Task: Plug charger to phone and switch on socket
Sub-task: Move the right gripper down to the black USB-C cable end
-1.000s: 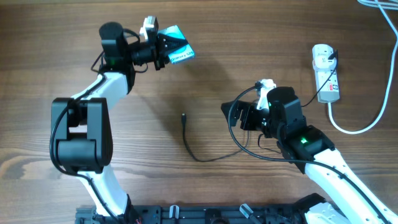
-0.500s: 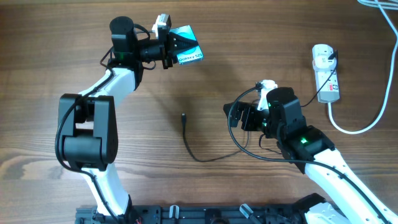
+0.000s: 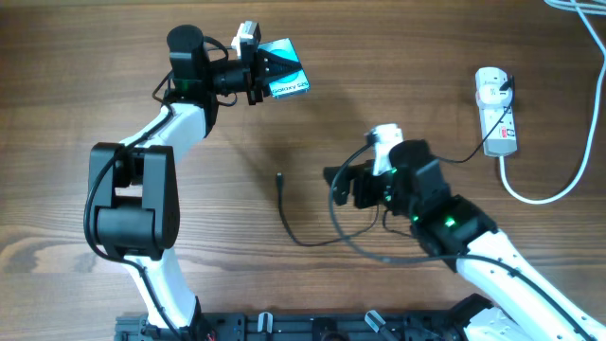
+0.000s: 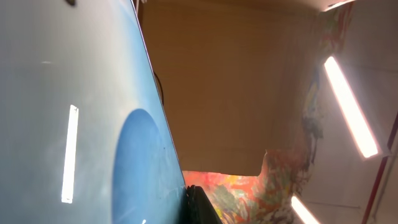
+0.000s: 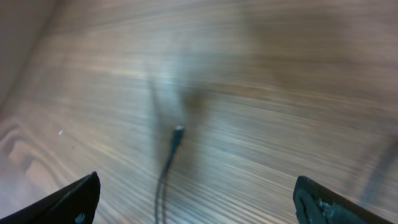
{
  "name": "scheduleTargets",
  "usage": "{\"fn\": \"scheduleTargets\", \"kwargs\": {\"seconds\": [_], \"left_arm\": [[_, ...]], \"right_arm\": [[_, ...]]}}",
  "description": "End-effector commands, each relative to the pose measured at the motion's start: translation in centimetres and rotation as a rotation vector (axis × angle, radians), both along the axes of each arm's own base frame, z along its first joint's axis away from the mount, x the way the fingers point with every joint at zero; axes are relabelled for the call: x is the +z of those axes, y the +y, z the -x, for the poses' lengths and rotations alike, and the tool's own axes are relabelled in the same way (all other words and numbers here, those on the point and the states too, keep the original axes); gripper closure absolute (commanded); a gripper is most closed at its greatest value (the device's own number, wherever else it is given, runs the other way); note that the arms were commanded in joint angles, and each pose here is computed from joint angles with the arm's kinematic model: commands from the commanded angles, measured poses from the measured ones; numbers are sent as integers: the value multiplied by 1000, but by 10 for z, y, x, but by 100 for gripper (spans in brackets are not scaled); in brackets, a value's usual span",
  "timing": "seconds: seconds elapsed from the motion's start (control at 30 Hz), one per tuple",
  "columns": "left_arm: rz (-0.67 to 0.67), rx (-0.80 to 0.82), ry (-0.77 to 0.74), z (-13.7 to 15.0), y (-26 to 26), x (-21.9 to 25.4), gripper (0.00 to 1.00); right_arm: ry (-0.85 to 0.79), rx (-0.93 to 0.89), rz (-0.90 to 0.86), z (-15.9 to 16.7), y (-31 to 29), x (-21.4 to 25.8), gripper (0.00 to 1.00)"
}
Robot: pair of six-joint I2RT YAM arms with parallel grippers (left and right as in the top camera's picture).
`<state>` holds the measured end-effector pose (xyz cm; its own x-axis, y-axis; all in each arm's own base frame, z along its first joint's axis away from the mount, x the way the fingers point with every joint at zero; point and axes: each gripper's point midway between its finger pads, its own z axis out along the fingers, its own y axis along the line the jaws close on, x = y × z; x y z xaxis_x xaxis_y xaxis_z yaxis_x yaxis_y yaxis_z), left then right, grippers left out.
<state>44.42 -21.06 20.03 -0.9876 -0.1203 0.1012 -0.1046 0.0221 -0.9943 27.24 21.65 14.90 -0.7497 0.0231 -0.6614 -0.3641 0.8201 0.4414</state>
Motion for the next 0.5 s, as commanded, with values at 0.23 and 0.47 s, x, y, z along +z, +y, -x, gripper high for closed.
{"fn": "scheduleTargets", "kwargs": {"seconds": [0.23,0.47], "left_arm": [[4,11,-52,-9,25,5,96],[7,-4,-70,-6,31,6,96]], "right_arm": [[-95,146,155,8,76,-27,0],[-52,219,353,1,116,-67,0]]}}
